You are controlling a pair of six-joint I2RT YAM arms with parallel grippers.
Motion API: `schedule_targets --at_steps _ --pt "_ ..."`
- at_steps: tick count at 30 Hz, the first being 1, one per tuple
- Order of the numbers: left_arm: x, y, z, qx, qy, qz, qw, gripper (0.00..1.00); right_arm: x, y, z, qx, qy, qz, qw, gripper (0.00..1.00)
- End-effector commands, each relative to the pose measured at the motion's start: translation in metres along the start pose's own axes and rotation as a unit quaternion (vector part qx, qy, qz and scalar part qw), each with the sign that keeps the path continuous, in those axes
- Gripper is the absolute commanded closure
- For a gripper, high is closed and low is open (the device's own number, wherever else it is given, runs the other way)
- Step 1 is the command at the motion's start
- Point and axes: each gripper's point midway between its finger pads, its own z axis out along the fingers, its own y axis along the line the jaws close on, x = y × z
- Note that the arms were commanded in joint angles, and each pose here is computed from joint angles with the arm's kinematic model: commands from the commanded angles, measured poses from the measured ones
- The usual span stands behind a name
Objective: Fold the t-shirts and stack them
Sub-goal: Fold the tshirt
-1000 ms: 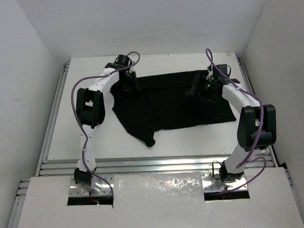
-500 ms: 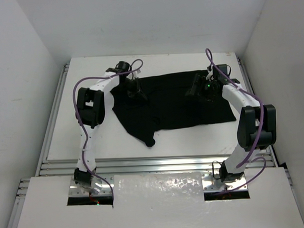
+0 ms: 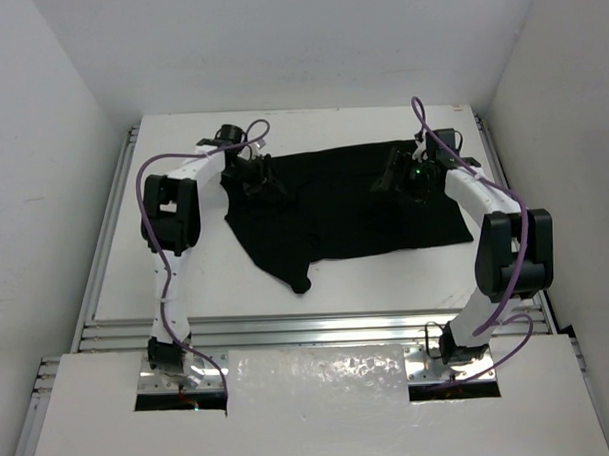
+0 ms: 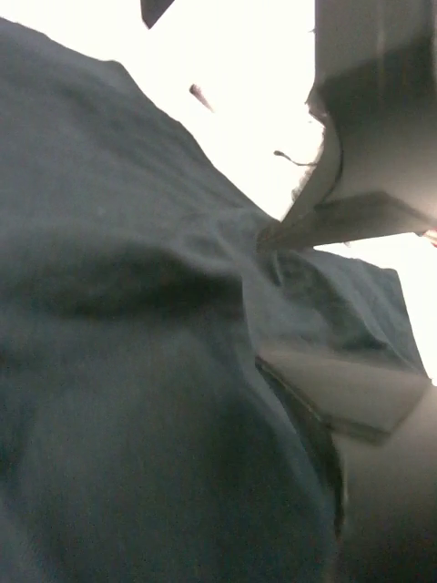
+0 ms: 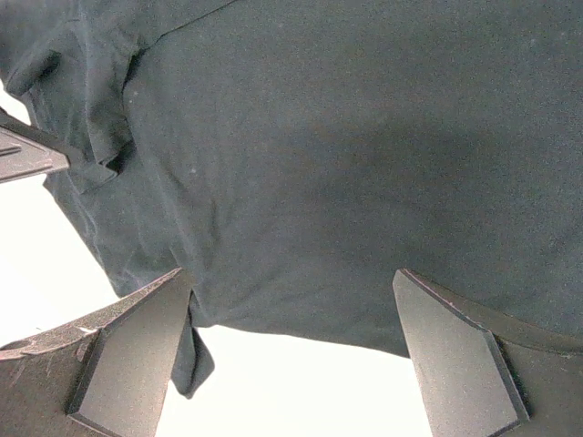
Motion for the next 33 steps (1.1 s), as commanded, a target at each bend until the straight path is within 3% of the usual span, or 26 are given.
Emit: schedule_targets --at_steps 1,4,8,13,16,23,25,30,32,33 --pt "-0.018 -0.022 -0.028 -0.035 -0.051 0.052 0.997 0.49 -0.013 0.012 -0.002 -0.019 -0.016 -0.016 1.000 0.06" --pt "-0.027 -0.040 -0.036 -0.050 -0.086 0.078 0.992 0.37 -0.013 0.011 -0.001 -0.018 -0.015 -0.016 1.000 0.06" --pt "-0.029 -0.037 -0.019 -0.101 -0.086 0.089 0.987 0.36 -0.015 0.012 -0.001 -0.020 -0.015 -0.016 1.000 0.06" --pt "-0.024 -0.042 0.008 -0.126 -0.087 0.098 0.983 0.43 -0.014 0.012 -0.002 -0.019 -0.015 -0.018 1.000 0.06" --pt "-0.022 -0.033 0.020 -0.162 -0.081 0.101 0.978 0.53 -0.014 0.013 -0.003 -0.019 -0.016 -0.020 0.999 0.06" --pt "-0.023 -0.006 0.017 -0.250 -0.082 0.110 0.959 0.57 -0.017 0.016 -0.004 -0.024 -0.017 -0.020 0.999 0.06" --pt "-0.023 -0.005 0.019 -0.251 -0.080 0.112 0.958 0.65 -0.017 0.016 -0.004 -0.025 -0.018 -0.020 0.999 0.06" --pt "-0.025 -0.006 0.017 -0.270 -0.089 0.124 0.951 0.58 -0.017 0.017 -0.004 -0.026 -0.017 -0.019 0.999 0.06" --pt "-0.024 -0.007 0.021 -0.264 -0.084 0.124 0.953 0.81 -0.017 0.017 -0.004 -0.027 -0.018 -0.019 0.999 0.06" --pt "-0.024 -0.009 0.023 -0.258 -0.082 0.124 0.954 0.85 -0.017 0.017 -0.004 -0.027 -0.018 -0.019 0.999 0.06"
